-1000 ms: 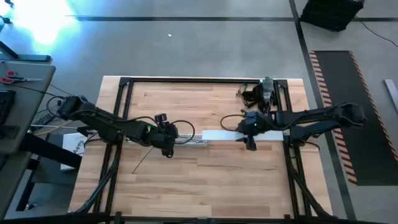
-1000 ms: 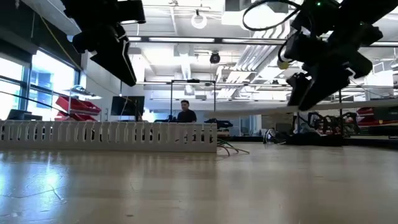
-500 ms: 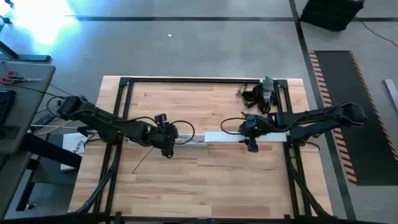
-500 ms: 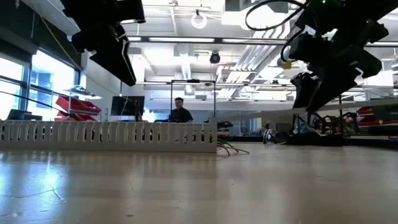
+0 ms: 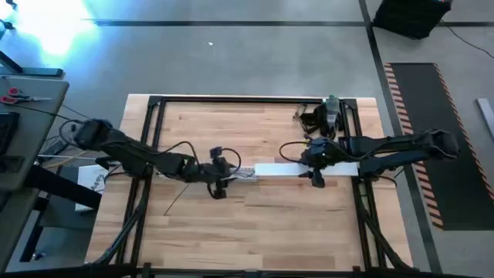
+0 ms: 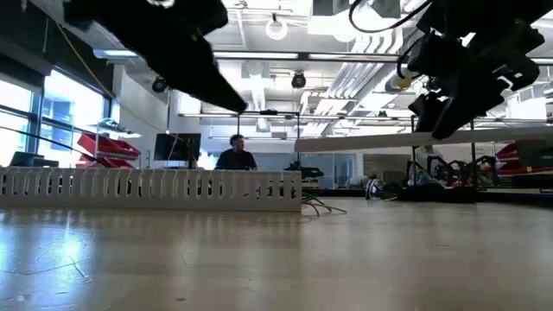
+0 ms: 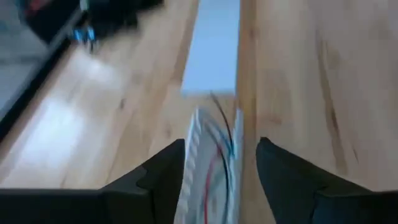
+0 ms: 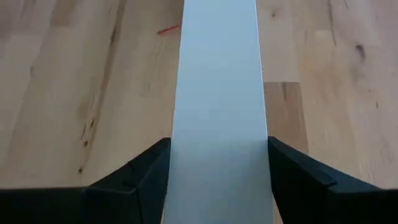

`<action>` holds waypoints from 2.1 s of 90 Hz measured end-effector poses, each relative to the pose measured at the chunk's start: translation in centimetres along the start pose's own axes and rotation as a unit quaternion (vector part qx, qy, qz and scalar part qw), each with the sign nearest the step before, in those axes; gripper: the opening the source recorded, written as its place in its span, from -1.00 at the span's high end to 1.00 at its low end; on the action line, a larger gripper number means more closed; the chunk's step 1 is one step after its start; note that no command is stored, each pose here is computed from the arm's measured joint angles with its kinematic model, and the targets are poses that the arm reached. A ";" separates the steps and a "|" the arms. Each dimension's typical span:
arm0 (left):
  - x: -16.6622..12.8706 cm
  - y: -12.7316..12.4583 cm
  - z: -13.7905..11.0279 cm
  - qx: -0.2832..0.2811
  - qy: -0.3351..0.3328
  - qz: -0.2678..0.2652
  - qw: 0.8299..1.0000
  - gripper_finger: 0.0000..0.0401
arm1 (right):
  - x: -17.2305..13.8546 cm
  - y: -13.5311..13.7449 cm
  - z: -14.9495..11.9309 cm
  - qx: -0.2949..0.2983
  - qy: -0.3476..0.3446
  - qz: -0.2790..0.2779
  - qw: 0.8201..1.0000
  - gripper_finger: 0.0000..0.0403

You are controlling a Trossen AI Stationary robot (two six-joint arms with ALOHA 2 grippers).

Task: Ziptie cables
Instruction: Close the white cable duct

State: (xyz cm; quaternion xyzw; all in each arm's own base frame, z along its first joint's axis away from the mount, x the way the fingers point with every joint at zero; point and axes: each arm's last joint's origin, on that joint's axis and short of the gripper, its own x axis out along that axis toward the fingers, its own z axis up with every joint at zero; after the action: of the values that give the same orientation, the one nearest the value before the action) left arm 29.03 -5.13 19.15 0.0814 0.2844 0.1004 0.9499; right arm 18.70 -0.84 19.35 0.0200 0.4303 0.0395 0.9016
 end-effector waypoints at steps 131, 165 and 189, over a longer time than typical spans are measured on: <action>9.0 0.9 -4.7 -0.013 0.024 -0.055 0.998 -0.14 | 2.6 0.7 -2.4 -0.025 -0.008 -0.027 0.999 -0.03; 9.0 0.9 -4.7 -0.010 0.024 -0.056 0.998 -0.13 | 3.0 0.6 -2.5 -0.027 0.002 -0.035 0.999 -0.03; 9.0 0.9 -4.7 -0.010 0.024 -0.056 0.998 -0.13 | 4.6 0.6 -2.6 -0.020 0.024 -0.020 0.999 -0.02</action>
State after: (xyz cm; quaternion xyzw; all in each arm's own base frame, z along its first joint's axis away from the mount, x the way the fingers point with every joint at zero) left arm 33.61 -1.68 10.76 0.0536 0.3104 0.0515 0.9477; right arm 19.53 0.15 14.26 -0.0081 0.4515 0.0305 0.8917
